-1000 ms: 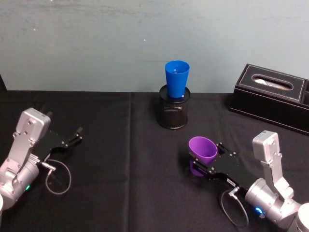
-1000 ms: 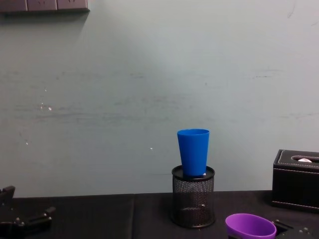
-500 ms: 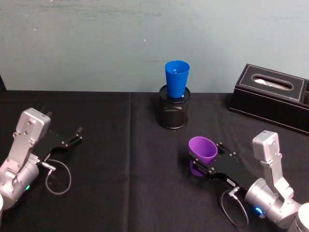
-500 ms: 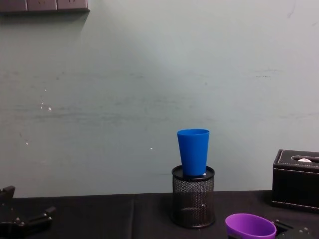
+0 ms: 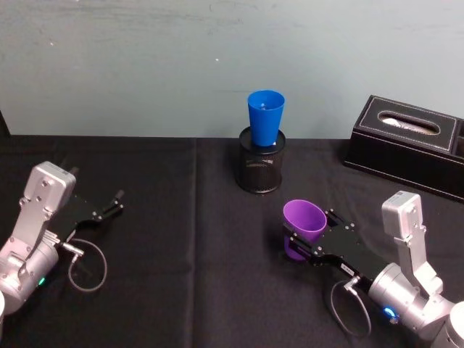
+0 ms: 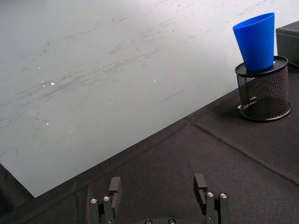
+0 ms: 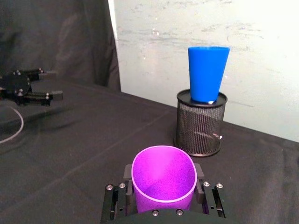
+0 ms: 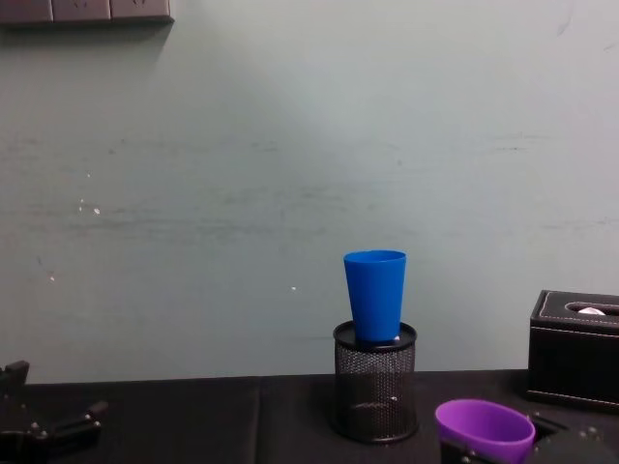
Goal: Pick up one cup with a gripper and tap it against the other cup.
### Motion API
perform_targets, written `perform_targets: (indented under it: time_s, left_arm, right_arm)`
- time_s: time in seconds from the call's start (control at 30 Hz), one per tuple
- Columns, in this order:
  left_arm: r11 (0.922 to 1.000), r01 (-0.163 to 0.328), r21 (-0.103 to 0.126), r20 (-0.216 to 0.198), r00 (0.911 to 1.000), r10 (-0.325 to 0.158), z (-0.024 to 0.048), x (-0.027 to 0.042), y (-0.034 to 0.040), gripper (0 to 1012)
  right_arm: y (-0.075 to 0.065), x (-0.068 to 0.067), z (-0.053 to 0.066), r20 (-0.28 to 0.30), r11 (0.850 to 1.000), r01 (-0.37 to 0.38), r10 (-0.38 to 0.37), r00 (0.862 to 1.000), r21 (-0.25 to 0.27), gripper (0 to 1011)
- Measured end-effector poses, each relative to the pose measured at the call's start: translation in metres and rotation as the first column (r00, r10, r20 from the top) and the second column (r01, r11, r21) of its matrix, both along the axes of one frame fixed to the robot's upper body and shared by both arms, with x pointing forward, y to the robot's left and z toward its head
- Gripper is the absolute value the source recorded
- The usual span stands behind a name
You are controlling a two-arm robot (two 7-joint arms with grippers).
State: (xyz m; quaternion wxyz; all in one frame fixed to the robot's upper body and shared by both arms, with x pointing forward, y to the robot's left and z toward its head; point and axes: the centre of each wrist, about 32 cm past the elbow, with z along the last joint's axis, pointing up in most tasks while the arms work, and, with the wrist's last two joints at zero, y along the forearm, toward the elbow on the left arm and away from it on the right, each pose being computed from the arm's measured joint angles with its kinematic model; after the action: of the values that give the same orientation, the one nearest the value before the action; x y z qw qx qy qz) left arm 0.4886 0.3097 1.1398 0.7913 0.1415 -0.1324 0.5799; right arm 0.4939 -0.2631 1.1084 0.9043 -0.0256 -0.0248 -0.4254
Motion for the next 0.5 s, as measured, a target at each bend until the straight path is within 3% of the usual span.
perform_targets:
  time_s: [0.3, 0.5]
  left_arm:
    - [1.0000, 0.000, 0.000, 0.000, 1.0000, 0.000, 0.0000, 0.0000, 0.0000, 1011]
    - [1.0000, 0.000, 0.000, 0.000, 1.0000, 0.000, 0.0000, 0.0000, 0.0000, 1012]
  right_arm:
    - [-0.001, -0.001, 0.012, 0.002, 0.999, 0.018, -0.019, 1.000, 0.033, 731]
    - [-0.003, -0.004, 0.025, 0.049, 0.998, 0.041, -0.044, 0.998, 0.057, 731]
